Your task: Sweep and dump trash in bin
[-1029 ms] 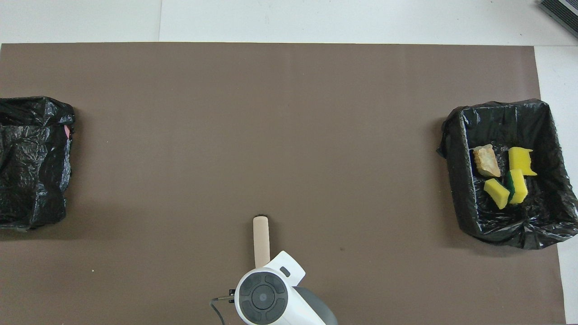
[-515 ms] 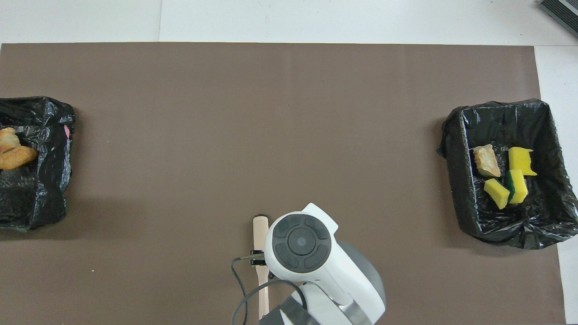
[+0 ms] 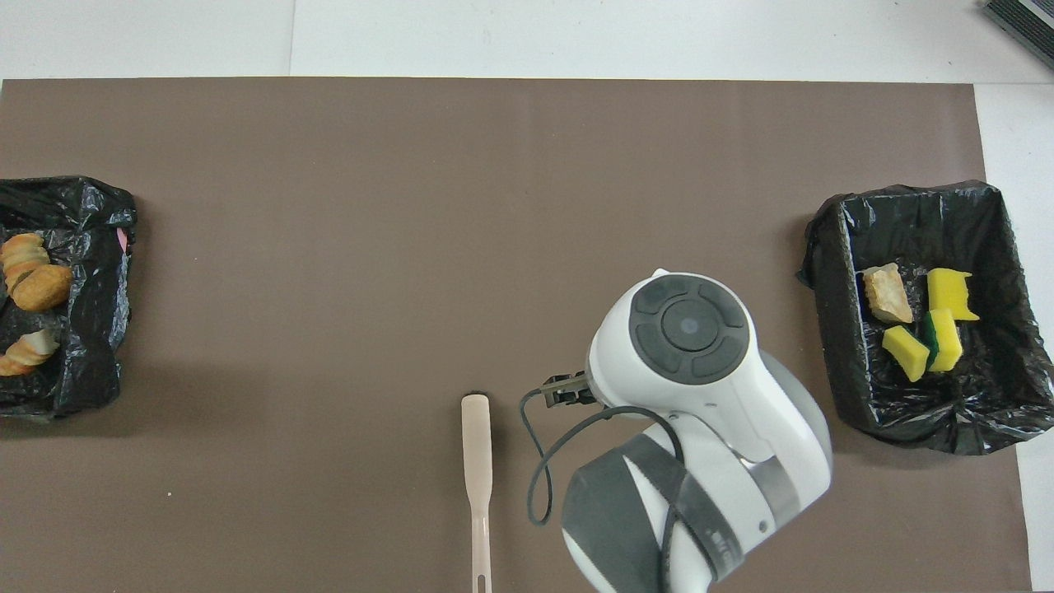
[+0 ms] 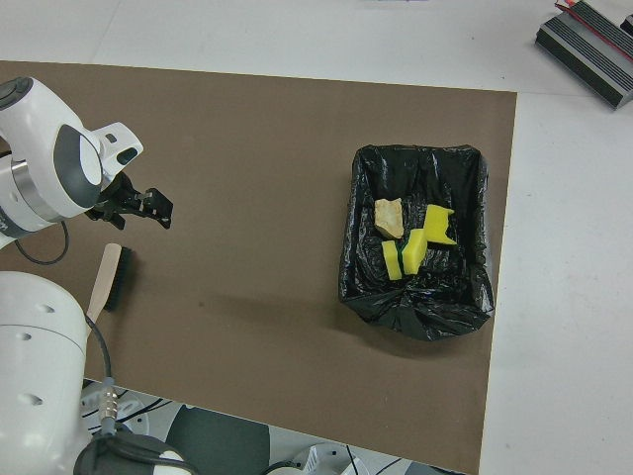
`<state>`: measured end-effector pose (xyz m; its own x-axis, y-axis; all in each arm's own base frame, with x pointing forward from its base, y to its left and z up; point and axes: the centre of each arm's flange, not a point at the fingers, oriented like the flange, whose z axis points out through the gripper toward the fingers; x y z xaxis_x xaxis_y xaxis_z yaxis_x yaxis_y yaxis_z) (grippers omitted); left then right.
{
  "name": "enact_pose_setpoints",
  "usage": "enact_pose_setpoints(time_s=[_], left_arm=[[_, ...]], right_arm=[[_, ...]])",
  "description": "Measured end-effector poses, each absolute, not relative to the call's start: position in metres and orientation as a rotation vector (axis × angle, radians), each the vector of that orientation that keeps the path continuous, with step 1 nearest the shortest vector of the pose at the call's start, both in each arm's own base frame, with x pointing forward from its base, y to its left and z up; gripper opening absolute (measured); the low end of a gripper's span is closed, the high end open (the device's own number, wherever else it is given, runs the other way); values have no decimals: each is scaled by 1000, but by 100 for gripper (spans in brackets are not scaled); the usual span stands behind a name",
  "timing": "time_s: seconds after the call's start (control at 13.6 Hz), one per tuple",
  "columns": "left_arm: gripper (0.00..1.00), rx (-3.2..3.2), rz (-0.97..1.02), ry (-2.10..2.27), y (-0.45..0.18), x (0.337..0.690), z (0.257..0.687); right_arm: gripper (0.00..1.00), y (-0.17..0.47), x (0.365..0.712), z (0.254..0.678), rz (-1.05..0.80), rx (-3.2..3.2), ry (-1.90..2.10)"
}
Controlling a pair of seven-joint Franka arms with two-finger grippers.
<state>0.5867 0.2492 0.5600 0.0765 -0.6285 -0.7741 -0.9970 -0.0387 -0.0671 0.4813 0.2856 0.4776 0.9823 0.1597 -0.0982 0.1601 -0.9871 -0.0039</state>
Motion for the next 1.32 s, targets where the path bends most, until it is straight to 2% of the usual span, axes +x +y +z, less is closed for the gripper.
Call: enact_pose_setpoints(time_s=[0.29, 0.51, 0.88, 1.18, 1.32], left_arm=[[31, -1833, 658, 1744, 139, 604, 551], [31, -2046, 574, 1668, 71, 599, 535], [31, -2406, 401, 1378, -49, 566, 509], [31, -2687, 254, 993, -134, 548, 501], [31, -2784, 187, 787, -183, 542, 492]], right_arm=[[100, 197, 530, 495, -89, 3121, 378], [100, 133, 554, 509, -39, 3127, 412], [100, 46, 571, 519, -4, 3144, 218], [100, -10, 579, 547, 78, 3087, 99], [100, -27, 577, 559, 57, 3080, 54]])
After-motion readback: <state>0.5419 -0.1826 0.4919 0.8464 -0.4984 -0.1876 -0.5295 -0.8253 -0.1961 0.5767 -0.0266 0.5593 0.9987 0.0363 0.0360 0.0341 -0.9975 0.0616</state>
